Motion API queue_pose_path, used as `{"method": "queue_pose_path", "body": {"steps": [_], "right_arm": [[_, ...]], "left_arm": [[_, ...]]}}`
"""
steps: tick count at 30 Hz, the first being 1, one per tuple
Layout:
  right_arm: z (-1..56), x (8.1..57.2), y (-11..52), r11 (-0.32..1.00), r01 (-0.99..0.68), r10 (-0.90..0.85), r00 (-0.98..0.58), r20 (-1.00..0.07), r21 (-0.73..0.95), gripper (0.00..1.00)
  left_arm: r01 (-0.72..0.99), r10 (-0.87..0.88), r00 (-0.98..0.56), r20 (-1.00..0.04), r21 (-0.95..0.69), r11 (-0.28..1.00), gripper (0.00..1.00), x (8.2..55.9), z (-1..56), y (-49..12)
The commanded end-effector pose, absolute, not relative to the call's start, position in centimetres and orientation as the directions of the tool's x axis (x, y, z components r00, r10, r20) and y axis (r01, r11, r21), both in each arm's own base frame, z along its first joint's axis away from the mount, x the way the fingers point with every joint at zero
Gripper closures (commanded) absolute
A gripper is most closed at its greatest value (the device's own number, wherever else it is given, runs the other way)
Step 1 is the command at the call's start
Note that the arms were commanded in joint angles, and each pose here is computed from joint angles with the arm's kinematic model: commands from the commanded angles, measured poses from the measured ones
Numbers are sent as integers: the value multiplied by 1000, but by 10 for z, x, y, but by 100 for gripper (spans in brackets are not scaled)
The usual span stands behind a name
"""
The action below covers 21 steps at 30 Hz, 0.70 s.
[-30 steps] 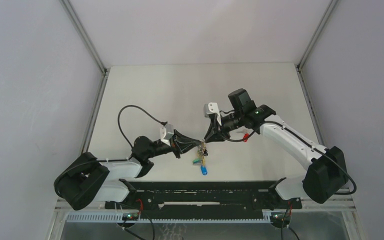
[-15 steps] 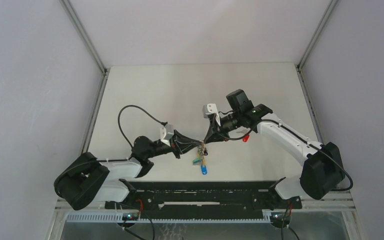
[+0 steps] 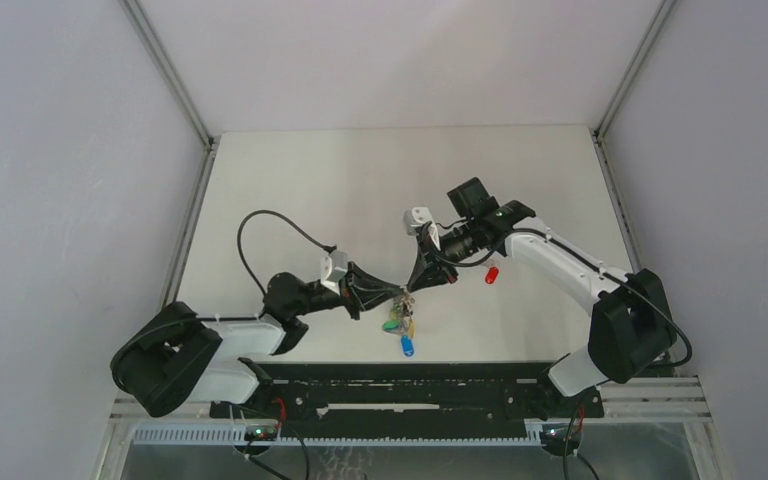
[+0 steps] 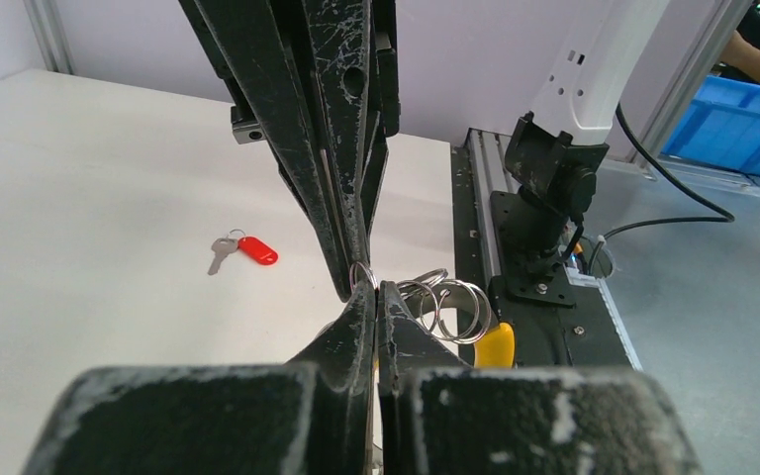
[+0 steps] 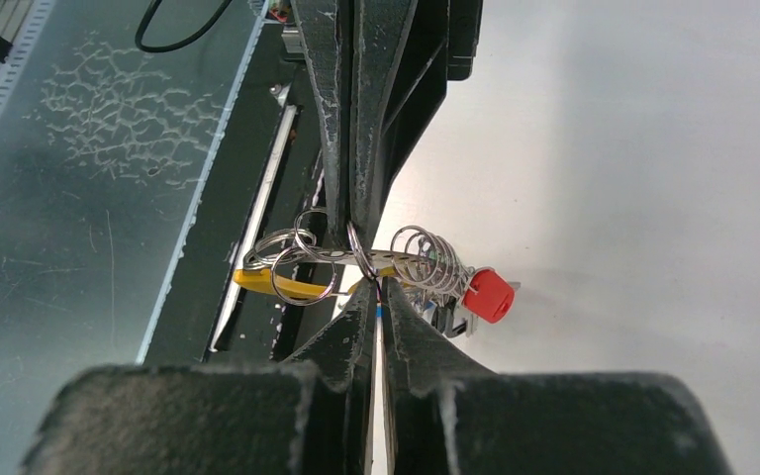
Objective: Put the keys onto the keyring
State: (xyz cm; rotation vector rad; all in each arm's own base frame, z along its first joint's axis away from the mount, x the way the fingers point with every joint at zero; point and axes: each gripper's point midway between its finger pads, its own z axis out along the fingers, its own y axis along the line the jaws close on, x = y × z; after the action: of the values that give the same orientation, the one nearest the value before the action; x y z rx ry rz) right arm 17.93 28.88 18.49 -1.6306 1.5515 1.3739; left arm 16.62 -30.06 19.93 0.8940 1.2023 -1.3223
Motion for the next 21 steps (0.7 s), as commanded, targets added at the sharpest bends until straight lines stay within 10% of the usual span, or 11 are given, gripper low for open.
{"method": "queue_pose_path", "body": {"steps": [1,21], "right_arm": [[213,179,298,-312,-927,-331,-98,-939,207,100],[207,180,309,-354,-892,-361,-148,-921,282,100]], "left_arm": [[997,-302,-47,-952,-64,46,100,162,233,-308],[1000,-343,21,-939,27,-13,100,150,261,-314]]}}
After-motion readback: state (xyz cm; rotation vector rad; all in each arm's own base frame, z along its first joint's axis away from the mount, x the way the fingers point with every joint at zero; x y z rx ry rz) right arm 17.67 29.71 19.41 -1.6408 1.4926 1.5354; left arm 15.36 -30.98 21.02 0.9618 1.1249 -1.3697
